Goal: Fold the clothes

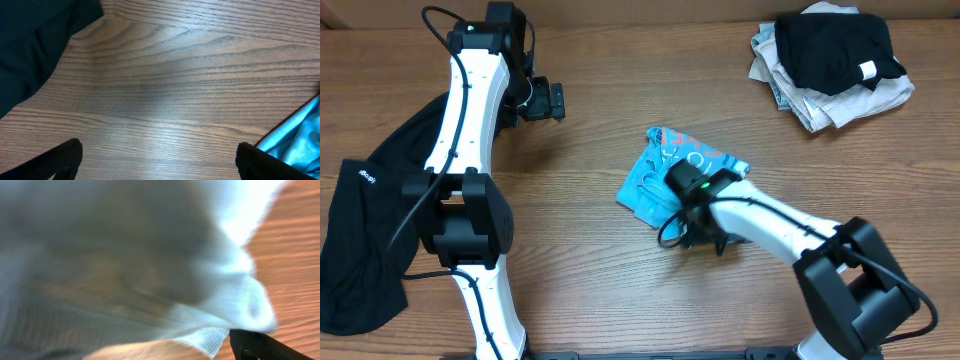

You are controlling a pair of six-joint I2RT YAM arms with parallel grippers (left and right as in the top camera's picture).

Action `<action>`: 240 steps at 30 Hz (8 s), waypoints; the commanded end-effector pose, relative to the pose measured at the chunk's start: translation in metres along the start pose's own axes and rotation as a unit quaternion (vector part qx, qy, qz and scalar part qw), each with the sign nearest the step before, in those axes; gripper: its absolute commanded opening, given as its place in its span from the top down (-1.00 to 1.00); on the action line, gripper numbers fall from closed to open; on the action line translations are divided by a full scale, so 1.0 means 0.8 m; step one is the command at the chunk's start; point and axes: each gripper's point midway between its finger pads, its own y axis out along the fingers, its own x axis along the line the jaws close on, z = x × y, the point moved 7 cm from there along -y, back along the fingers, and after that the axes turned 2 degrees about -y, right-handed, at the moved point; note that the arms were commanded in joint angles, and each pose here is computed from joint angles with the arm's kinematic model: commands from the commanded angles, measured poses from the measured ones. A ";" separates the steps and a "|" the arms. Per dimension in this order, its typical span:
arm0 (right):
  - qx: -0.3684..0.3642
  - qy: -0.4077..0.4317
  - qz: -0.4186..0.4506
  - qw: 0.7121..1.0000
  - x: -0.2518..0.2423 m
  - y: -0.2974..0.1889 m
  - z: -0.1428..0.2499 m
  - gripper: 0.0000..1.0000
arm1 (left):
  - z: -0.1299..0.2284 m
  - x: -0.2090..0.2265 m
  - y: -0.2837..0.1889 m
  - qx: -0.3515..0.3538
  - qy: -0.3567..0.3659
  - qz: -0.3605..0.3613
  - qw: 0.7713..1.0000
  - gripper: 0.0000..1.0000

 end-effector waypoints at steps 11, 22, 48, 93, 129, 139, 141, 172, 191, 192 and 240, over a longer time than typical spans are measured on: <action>-0.036 0.257 -0.163 0.952 -0.120 0.016 -0.107 -0.92 | 0.002 -0.005 0.004 0.007 0.007 0.005 1.000 -0.99; 0.040 0.333 -0.313 0.889 -0.094 -0.027 -0.113 -0.91 | 0.005 -0.004 0.004 0.014 0.017 0.001 1.000 -1.00; 0.048 0.398 -0.267 0.876 0.029 0.021 -0.107 -0.59 | 0.008 -0.003 0.003 0.021 0.018 0.001 1.000 -1.00; -0.505 0.176 -0.209 0.819 -0.269 -0.388 -0.299 0.92 | 0.011 -0.002 0.003 0.026 0.018 -0.002 0.999 -0.99; -0.260 0.261 -0.218 0.904 -0.378 -0.237 -0.241 -0.60 | 0.001 -0.005 0.004 0.004 0.018 0.004 1.000 -1.00; -0.313 0.232 -0.208 0.897 -0.354 -0.362 -0.134 -0.66 | -0.001 -0.005 0.004 0.001 0.018 0.004 1.000 -0.99; -0.312 0.228 -0.210 0.898 -0.346 -0.375 -0.115 -0.66 | -0.001 -0.005 0.004 0.001 0.018 0.004 1.000 -0.99; -0.460 0.097 -0.117 0.875 -0.279 -0.442 -0.083 -1.00 | -0.001 -0.005 0.004 0.001 0.018 0.004 1.000 -1.00; -0.643 0.040 -0.166 0.747 -0.174 -0.168 0.069 -1.00 | -0.001 -0.005 0.004 0.001 0.018 0.004 1.000 -1.00; -0.648 0.040 -0.166 0.742 -0.173 -0.157 0.073 -1.00 | -0.001 -0.005 0.004 0.001 0.018 0.004 1.000 -1.00; -0.674 0.039 -0.167 0.718 -0.161 -0.098 0.093 -1.00 | 0.002 -0.006 -0.019 -0.020 0.020 0.009 1.000 -1.00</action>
